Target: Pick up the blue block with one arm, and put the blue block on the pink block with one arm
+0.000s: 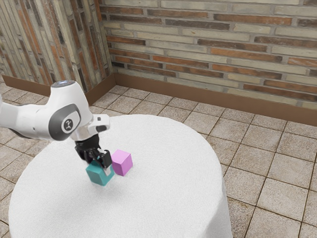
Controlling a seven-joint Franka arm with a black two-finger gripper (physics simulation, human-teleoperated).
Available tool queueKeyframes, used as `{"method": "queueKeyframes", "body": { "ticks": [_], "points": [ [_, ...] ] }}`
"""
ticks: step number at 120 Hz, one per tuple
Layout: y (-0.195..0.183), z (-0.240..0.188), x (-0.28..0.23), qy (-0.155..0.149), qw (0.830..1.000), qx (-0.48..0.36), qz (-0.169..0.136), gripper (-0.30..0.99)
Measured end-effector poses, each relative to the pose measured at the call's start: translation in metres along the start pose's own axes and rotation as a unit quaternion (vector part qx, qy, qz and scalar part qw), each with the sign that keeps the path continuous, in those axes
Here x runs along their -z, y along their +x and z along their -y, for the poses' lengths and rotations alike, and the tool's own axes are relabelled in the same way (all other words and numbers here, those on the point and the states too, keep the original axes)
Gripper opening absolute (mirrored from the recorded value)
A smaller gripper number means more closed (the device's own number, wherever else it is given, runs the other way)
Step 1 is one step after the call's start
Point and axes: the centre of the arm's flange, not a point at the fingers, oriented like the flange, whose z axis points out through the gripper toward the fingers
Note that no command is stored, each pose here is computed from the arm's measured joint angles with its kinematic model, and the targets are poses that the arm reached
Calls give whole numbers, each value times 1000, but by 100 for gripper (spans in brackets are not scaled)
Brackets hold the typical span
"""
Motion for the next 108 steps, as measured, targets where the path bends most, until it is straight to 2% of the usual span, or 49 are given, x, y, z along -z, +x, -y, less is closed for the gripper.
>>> {"method": "queueKeyframes", "body": {
  "ticks": [15, 36, 62, 78, 108],
  "points": [
    [20, 22, 29, -5, 1000, 25, 10, 27],
    [56, 59, 47, 10, 998, 52, 28, 26],
    [78, 26, 45, 18, 998, 18, 55, 24],
    [83, 26, 51, 21, 998, 14, 56, 25],
    [85, 0, 59, 16, 998, -10, 61, 26]
  ]
}}
